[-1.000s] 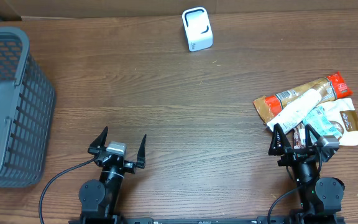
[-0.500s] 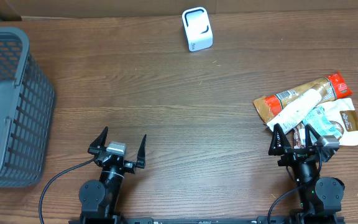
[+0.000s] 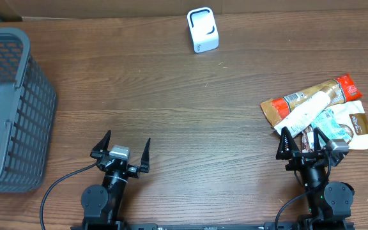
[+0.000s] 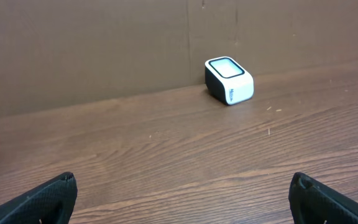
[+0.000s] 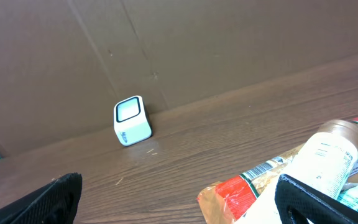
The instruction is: Scan the item barcode
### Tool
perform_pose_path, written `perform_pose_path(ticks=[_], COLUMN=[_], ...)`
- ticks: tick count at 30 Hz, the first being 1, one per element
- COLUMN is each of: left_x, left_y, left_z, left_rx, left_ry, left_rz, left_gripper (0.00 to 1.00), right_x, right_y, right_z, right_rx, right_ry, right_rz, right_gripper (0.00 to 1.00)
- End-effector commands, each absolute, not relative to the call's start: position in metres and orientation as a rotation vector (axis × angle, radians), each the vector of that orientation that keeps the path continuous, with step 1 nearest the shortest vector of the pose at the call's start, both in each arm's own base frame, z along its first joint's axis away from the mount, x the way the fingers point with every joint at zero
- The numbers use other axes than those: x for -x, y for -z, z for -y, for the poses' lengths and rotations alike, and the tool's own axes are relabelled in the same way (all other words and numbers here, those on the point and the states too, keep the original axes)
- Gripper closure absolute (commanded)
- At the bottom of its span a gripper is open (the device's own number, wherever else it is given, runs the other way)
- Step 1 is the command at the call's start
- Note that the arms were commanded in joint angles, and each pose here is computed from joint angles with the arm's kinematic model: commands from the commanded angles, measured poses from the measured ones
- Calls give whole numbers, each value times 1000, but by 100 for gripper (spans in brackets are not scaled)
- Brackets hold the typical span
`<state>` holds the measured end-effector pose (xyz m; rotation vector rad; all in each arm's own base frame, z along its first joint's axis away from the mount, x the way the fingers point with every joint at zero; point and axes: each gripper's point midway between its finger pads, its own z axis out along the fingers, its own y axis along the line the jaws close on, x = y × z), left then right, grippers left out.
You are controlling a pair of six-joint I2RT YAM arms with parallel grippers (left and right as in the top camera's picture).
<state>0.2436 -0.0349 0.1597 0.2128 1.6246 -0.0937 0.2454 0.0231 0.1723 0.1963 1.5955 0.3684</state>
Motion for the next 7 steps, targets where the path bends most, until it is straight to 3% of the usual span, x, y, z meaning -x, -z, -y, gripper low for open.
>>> perform_pose_path(ticks=[1, 7], left_x=[-243, -243], left_y=[-160, -160], left_z=[35, 35], left_rx=[-216, -216], left_ry=[94, 94], left_rz=[-1617, -1618], left_gripper=[0, 0], right_x=[-245, -245], right_y=[-171, -171], right_z=[-24, -24], right_rx=[-196, -196], right_ry=[-373, -373], right_rz=[-1591, -1591], right_gripper=[0, 0])
